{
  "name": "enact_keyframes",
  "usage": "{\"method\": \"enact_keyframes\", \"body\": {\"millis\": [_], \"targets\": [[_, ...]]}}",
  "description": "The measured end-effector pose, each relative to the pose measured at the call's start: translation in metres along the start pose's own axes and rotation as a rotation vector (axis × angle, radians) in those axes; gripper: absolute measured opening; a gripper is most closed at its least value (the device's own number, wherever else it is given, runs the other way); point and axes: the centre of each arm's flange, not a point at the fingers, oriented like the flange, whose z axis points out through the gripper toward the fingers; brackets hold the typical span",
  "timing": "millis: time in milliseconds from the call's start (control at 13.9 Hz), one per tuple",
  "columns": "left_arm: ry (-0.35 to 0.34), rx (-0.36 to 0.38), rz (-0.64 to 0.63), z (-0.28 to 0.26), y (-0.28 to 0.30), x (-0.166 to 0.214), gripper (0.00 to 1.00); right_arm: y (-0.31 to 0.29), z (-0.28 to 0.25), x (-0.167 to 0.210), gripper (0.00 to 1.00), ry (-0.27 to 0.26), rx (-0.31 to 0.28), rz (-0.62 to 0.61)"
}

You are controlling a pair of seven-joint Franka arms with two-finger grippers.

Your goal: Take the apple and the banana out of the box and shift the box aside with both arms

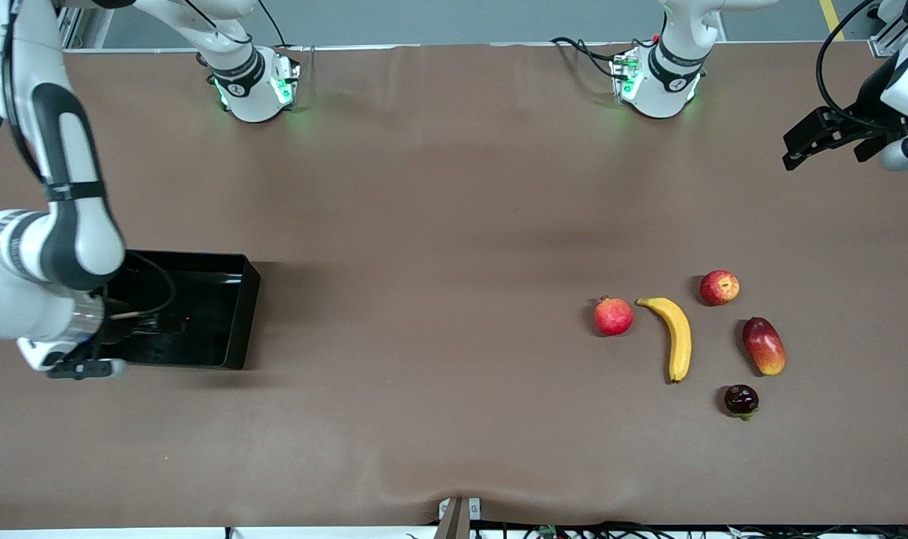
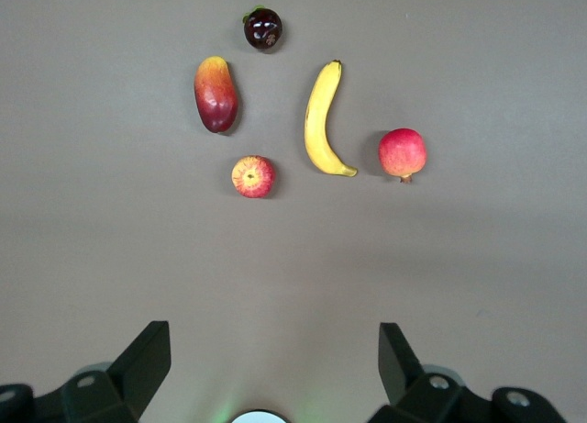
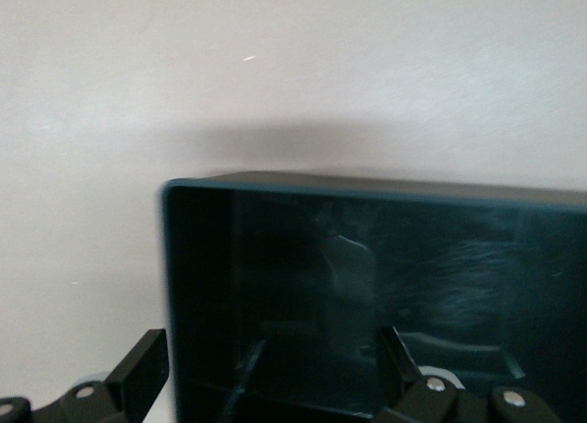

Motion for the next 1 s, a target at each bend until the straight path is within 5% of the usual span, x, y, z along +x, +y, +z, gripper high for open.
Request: {"method": "enact_keyframes", "body": {"millis": [359,646,1004], "targets": [[-0.001,0.000,-0.005,0.000,-0.003,0.001,1.00,-0.050,-0.022,-0.023,1.00,0.006,-0.088,0.022],[-0.002,0.000,-0.005,0.001,-0.003,0.001,1.00,-0.061,-0.053,-0.054,1.00,0.024,-0.100,0.011],[-0.009,0.001,-0.005,0.001,-0.003,0.000,1.00,-0.070,-0.150,-0.102,1.00,0.081,-0.112,0.011]]}}
